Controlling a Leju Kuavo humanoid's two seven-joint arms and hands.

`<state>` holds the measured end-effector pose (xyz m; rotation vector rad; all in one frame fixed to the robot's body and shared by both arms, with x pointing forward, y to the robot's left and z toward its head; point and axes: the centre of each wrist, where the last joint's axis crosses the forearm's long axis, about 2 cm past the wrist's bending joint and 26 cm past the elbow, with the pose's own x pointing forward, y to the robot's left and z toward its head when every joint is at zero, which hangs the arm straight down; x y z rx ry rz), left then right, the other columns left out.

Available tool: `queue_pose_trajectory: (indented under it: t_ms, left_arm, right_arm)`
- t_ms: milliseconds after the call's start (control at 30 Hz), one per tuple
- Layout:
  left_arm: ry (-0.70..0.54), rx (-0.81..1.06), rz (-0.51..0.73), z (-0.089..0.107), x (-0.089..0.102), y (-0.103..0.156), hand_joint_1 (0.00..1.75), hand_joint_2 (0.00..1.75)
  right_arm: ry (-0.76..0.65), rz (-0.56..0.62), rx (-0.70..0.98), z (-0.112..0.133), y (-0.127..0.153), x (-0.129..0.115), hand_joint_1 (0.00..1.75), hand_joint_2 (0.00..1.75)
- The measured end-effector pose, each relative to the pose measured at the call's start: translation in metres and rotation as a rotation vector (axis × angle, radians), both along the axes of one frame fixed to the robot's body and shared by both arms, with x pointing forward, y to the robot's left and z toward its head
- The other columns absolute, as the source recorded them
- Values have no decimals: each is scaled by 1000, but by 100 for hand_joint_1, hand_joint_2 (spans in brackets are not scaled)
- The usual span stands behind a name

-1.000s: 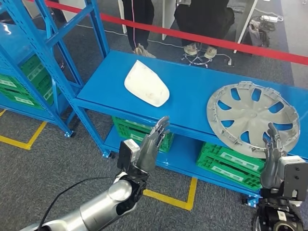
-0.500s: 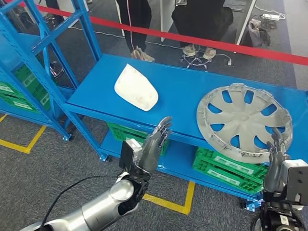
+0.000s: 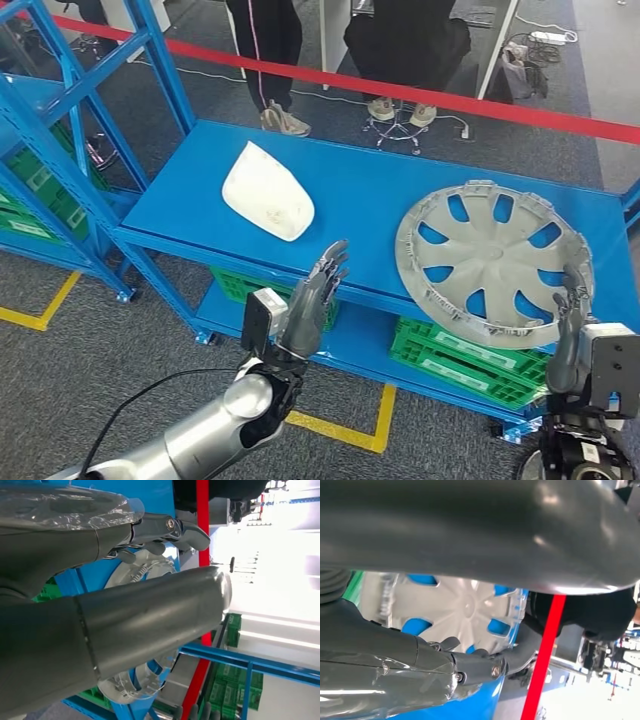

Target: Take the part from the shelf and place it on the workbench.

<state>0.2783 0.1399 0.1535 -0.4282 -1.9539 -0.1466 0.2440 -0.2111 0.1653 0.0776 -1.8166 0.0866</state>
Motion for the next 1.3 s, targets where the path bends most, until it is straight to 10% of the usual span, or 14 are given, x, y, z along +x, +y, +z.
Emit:
queue_pose_trajectory:
  t_ms: [200,333,867,1300]
  left_arm:
    - [0,-2,0,0,0,-1,0,0]
    - [0,-1,0,0,0,-1,0,0]
    - [30,7,-6,2,1,-1,0,0]
    - [34,-1,20,5,1,-1,0,0]
  right_arm:
    - [0,-10,-2,0,-3,1,0,0]
    - [38,-24,-14,0,-5,2,0,175]
    - [426,85,-326,-6,-61,39,0,175]
    - [455,196,-448,-4,-59,59,0,175]
